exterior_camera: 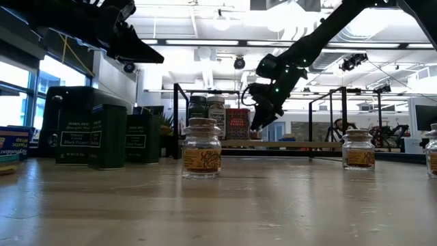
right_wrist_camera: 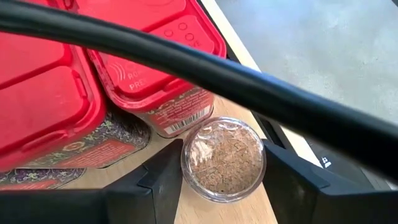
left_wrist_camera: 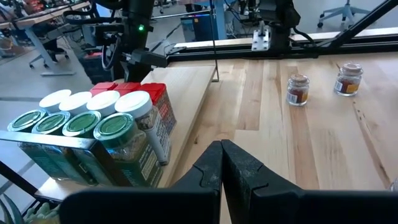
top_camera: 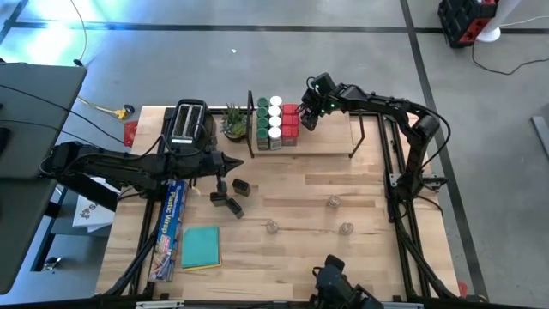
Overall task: Shelf spices
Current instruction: Put the top left brown seasoning bottle on the shelf, then put the bottom left brown seasoning bottle on the shelf aligned with the other brown seasoning bottle
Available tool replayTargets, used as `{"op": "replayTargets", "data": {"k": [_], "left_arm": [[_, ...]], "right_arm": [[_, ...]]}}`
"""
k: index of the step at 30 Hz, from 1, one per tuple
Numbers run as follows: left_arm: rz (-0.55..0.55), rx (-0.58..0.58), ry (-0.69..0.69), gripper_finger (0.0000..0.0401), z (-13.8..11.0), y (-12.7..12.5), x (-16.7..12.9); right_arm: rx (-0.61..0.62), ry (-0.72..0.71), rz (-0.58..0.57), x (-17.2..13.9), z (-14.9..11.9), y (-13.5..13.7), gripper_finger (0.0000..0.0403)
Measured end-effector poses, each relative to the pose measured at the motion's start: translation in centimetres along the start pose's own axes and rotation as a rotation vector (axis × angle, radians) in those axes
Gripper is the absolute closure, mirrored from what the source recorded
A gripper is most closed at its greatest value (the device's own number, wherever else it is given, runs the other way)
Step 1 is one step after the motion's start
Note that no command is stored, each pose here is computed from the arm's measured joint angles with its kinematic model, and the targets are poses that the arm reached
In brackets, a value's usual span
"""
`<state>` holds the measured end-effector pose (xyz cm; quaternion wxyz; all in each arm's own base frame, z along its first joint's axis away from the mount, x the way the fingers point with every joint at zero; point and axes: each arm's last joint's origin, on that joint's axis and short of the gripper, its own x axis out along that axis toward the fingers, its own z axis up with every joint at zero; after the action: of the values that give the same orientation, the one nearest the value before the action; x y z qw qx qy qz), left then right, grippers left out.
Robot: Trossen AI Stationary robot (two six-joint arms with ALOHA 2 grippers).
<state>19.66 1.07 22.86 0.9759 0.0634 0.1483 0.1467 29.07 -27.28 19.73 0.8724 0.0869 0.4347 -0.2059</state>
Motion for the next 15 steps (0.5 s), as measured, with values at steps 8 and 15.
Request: {"op": "replayTargets", "data": {"k": [8,15], "left_arm": [[-0.001,-0.005,-0.002,0.0401,0.0,0.0,0.0],[-0.001,-0.006,-0.002,0.0401,0.0,0.0,0.0]], "right_arm": [[-0.020,0.001,0.001,0.0,0.0,0.0,0.0150],[-0.058,-0.014,-0.003,-2.0,0.5,0.2,0.0112]]}}
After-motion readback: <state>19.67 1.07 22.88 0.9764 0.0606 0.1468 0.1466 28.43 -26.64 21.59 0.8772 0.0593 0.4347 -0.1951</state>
